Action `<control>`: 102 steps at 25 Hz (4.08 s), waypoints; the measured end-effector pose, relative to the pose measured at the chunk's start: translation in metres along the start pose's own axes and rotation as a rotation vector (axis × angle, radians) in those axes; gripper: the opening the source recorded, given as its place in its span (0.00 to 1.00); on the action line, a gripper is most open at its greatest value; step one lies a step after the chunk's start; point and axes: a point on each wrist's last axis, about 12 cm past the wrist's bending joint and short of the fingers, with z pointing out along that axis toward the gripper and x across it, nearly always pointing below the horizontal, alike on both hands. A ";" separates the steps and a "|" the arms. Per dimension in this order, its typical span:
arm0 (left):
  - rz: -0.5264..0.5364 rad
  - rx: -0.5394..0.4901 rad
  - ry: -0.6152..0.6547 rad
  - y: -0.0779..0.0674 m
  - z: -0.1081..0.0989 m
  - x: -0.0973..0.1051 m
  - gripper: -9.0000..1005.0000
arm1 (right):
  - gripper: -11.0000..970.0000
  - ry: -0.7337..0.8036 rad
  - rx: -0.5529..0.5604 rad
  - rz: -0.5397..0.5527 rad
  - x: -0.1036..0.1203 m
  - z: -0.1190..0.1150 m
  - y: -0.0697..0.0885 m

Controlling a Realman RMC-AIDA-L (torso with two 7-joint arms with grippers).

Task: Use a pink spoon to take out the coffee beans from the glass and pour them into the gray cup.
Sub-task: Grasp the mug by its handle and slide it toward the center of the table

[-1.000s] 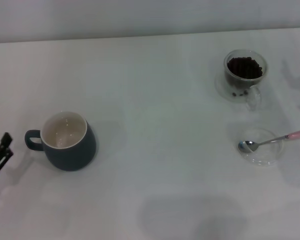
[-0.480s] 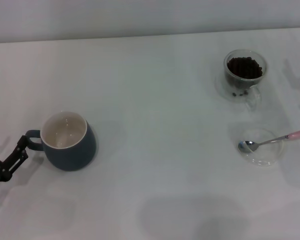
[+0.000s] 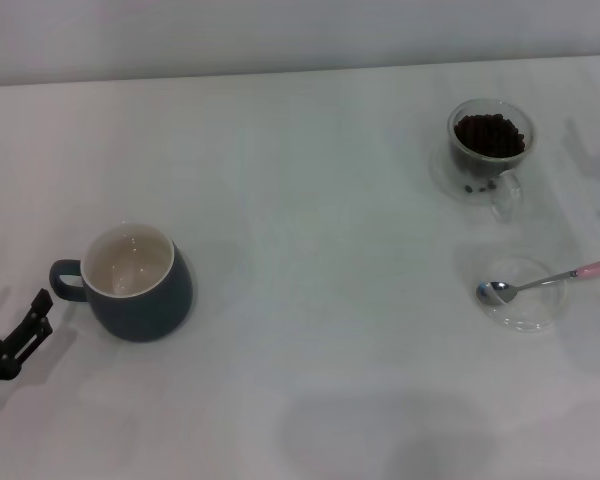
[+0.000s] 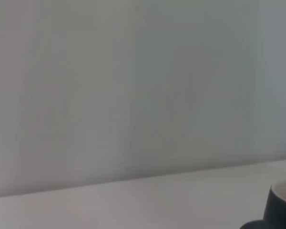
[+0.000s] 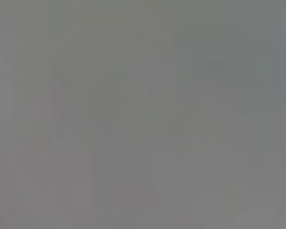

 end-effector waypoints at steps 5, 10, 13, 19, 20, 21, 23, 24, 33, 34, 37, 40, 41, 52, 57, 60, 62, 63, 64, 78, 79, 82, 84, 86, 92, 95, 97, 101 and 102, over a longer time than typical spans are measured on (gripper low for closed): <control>0.005 0.006 0.027 0.000 0.007 0.001 0.89 | 0.90 0.003 -0.001 0.001 0.001 -0.001 0.000; 0.012 0.011 0.044 0.000 0.016 0.001 0.89 | 0.90 -0.002 -0.007 0.001 0.001 -0.002 0.001; 0.014 0.013 0.054 0.000 0.021 0.000 0.89 | 0.90 -0.004 -0.009 0.001 0.001 -0.002 0.002; 0.016 0.015 0.053 0.000 0.031 -0.003 0.89 | 0.90 -0.004 -0.010 0.002 0.001 -0.003 0.002; 0.018 0.016 0.055 0.001 0.033 -0.003 0.89 | 0.90 -0.004 -0.009 0.002 0.001 -0.003 0.002; 0.021 0.018 0.055 0.001 0.035 -0.004 0.89 | 0.90 -0.004 -0.009 0.003 0.001 -0.003 0.002; 0.025 0.021 0.058 0.002 0.038 -0.005 0.88 | 0.90 -0.005 -0.006 0.004 0.001 -0.003 0.002; 0.027 0.023 0.058 0.002 0.040 -0.006 0.88 | 0.90 -0.004 -0.004 0.005 0.001 -0.002 0.002; 0.038 0.035 0.040 0.002 0.052 -0.013 0.83 | 0.90 -0.005 -0.003 0.007 0.000 0.000 0.003; 0.039 0.036 0.039 0.003 0.053 -0.013 0.82 | 0.90 -0.005 -0.003 0.008 0.000 0.000 0.003; 0.041 0.035 0.038 0.003 0.054 -0.014 0.79 | 0.90 -0.005 -0.003 0.009 0.000 0.000 0.003; 0.042 0.034 0.038 0.004 0.054 -0.014 0.75 | 0.90 -0.004 -0.003 0.010 0.001 0.000 0.004; 0.042 0.033 0.037 0.004 0.054 -0.014 0.74 | 0.90 -0.004 -0.003 0.010 0.001 0.000 0.003; 0.043 0.041 0.027 0.002 0.059 -0.017 0.48 | 0.90 -0.011 -0.011 0.010 -0.001 0.004 0.006; 0.042 0.042 0.026 0.002 0.060 -0.017 0.38 | 0.90 -0.019 -0.018 0.009 -0.003 0.008 0.007; 0.042 0.043 0.026 0.001 0.060 -0.017 0.35 | 0.90 -0.021 -0.022 0.009 -0.004 0.010 0.009; 0.042 0.044 0.025 0.001 0.061 -0.018 0.33 | 0.90 -0.021 -0.022 0.009 -0.004 0.010 0.009; 0.043 0.044 0.024 0.001 0.061 -0.018 0.33 | 0.90 -0.022 -0.023 0.009 -0.004 0.011 0.009; 0.043 0.044 0.024 0.001 0.061 -0.018 0.32 | 0.90 -0.022 -0.023 0.010 -0.005 0.011 0.009; 0.038 0.078 0.022 -0.009 0.070 -0.020 0.18 | 0.90 -0.021 -0.023 0.009 -0.004 0.011 0.009; 0.040 0.084 0.023 -0.010 0.070 -0.020 0.18 | 0.90 -0.020 -0.022 0.009 -0.004 0.011 0.009; 0.043 0.099 0.027 -0.013 0.075 -0.021 0.18 | 0.90 -0.020 -0.022 0.009 -0.004 0.011 0.009; 0.046 0.112 0.030 -0.016 0.079 -0.022 0.18 | 0.90 -0.019 -0.024 0.009 -0.004 0.011 0.009; 0.054 0.128 0.034 -0.019 0.085 -0.024 0.18 | 0.90 -0.019 -0.024 0.008 -0.004 0.011 0.009; 0.090 0.187 0.043 -0.028 0.101 -0.030 0.18 | 0.90 -0.020 -0.040 0.006 -0.006 0.015 0.013; 0.113 0.228 0.037 -0.034 0.108 -0.035 0.18 | 0.90 -0.010 -0.048 0.004 -0.006 0.020 0.016; 0.134 0.260 0.037 -0.039 0.115 -0.038 0.18 | 0.90 -0.005 -0.048 0.003 -0.005 0.020 0.016; 0.160 0.328 0.031 -0.053 0.125 -0.043 0.17 | 0.90 -0.006 -0.051 0.003 -0.006 0.022 0.017; 0.163 0.337 0.028 -0.055 0.126 -0.044 0.17 | 0.90 -0.006 -0.051 0.003 -0.006 0.023 0.017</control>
